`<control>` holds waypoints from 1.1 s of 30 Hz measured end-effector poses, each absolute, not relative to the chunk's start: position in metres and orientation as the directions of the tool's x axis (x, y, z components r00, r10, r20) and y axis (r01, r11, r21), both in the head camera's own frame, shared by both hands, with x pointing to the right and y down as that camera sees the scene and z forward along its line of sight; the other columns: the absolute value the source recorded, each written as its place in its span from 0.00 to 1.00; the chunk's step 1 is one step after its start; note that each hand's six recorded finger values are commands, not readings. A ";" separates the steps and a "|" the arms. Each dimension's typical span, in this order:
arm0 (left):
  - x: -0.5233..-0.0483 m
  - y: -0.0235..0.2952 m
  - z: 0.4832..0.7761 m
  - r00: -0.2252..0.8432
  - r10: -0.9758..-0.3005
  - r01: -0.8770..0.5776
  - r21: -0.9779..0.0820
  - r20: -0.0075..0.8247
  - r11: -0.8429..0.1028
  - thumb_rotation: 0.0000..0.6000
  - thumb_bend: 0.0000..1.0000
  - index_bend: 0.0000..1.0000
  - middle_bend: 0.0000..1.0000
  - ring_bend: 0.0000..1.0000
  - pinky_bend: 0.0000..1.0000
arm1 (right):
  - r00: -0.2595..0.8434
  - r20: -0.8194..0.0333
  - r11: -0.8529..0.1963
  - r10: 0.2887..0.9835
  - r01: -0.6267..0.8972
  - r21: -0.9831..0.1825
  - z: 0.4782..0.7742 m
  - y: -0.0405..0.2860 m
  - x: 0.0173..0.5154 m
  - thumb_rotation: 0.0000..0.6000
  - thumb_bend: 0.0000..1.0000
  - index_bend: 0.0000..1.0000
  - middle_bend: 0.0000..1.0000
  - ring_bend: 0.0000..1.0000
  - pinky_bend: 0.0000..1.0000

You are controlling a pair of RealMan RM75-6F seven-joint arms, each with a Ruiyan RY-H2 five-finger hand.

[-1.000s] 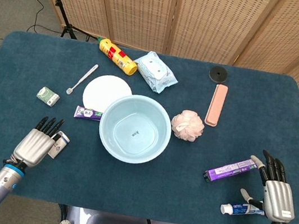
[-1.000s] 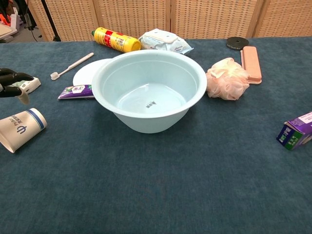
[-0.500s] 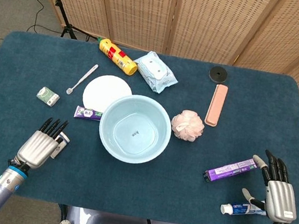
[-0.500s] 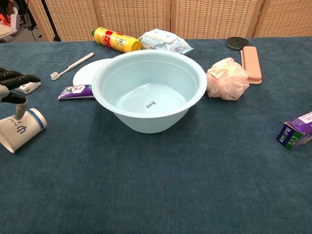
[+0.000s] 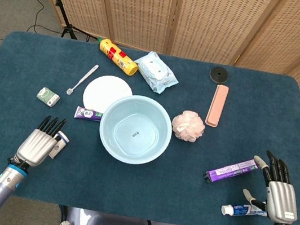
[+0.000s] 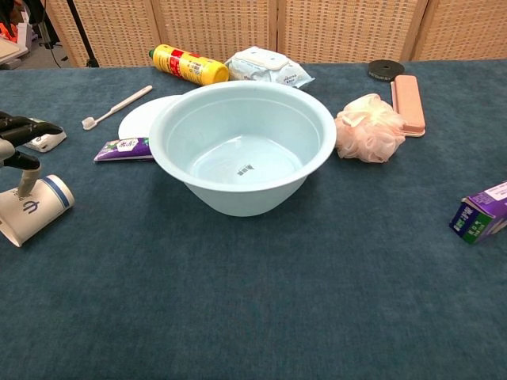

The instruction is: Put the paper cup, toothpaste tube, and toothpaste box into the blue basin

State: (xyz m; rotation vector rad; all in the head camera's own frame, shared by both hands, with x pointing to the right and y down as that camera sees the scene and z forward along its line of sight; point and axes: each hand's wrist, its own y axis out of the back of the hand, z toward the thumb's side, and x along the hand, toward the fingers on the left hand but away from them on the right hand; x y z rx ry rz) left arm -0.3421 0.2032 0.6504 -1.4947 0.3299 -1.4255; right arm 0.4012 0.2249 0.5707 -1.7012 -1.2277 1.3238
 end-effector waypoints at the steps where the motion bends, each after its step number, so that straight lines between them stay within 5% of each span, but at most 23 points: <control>1: -0.342 0.203 0.651 0.267 -0.761 0.422 -0.782 0.591 -0.459 1.00 0.22 0.57 0.10 0.08 0.09 | 0.051 -0.351 -0.351 0.935 0.280 -0.894 0.571 0.225 0.402 1.00 0.21 0.15 0.00 0.00 0.00; 33: -0.359 0.187 0.639 0.250 -0.822 0.378 -0.833 0.512 -0.404 1.00 0.39 0.69 0.15 0.11 0.09 | 0.051 -0.353 -0.352 0.934 0.280 -0.893 0.571 0.225 0.401 1.00 0.21 0.15 0.00 0.00 0.00</control>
